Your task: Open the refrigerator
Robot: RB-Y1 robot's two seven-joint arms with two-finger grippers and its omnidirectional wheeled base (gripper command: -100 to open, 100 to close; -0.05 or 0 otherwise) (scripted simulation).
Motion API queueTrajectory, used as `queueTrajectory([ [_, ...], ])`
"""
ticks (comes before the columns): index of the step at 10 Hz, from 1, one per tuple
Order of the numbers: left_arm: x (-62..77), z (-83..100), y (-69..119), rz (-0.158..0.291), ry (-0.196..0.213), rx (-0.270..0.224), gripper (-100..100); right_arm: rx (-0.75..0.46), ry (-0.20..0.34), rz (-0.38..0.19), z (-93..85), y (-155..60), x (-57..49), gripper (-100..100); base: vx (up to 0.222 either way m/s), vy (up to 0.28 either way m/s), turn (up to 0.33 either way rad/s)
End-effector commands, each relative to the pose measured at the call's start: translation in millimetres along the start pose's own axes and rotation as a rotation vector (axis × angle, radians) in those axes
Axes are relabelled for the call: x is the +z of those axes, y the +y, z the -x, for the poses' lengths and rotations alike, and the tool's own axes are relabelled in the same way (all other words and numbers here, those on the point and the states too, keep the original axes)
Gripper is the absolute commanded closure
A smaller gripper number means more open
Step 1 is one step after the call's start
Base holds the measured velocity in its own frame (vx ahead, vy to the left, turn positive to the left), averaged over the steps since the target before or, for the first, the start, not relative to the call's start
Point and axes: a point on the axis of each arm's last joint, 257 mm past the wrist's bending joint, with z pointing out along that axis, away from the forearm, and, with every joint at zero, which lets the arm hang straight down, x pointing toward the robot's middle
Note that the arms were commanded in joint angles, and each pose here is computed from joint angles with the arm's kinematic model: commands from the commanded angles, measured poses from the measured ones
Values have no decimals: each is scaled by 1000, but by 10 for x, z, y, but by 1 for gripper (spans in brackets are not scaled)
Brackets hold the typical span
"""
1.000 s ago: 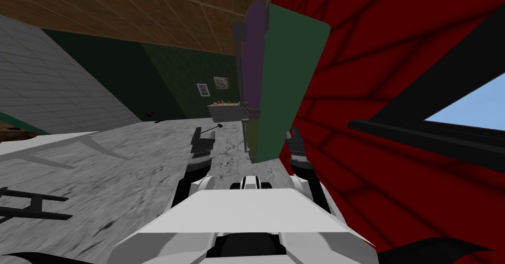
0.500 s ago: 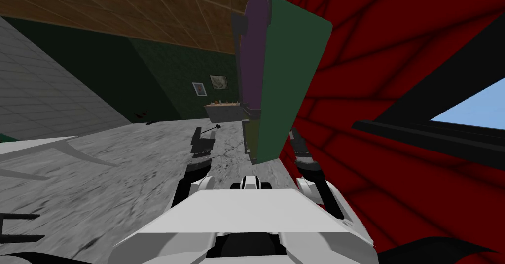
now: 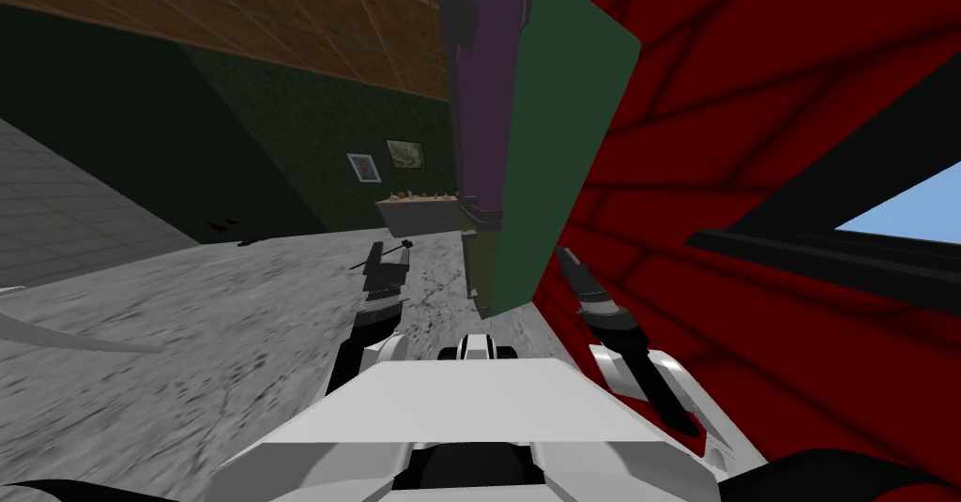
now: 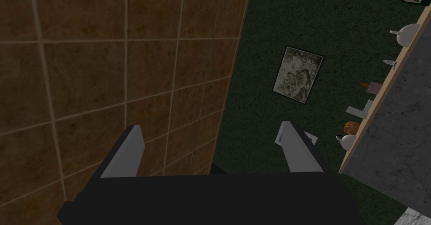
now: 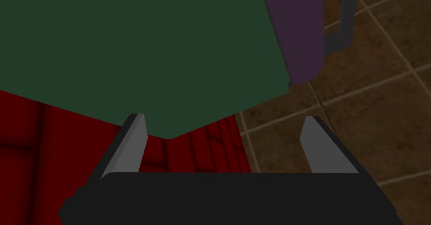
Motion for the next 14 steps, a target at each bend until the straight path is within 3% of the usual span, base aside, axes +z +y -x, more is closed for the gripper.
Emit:
queueTrajectory([
  [1, 0, 0, 0, 0, 0, 0, 0, -155, 35, 14, 100, -17, -10, -100, 67, 84, -85],
  [3, 0, 0, 0, 0, 0, 0, 0, -330, 78, 37, 178, -10, -28, -100, 94, 134, -160],
  [4, 0, 0, 0, 0, 0, 0, 0, -340, 78, 36, 196, -19, -28, -100, 68, 116, -66],
  [7, 0, 0, 0, 0, 0, 0, 0, -603, 142, 78, 301, -5, -45, -100, 112, 128, -141],
  [8, 0, 0, 0, 0, 0, 0, 0, -614, 139, 76, 334, -15, -44, -100, 94, 129, -58],
  [10, 0, 0, 0, 0, 0, 0, 0, -782, 178, 109, 400, -4, -47, -100, 74, 121, -90],
  [11, 0, 0, 0, 0, 0, 0, 0, -788, 177, 107, 419, -9, -46, -100, 57, 98, -69],
  [14, 0, 0, 0, 0, 0, 0, 0, -1023, 232, 166, 503, 12, -35, -100, 93, 136, -105],
])
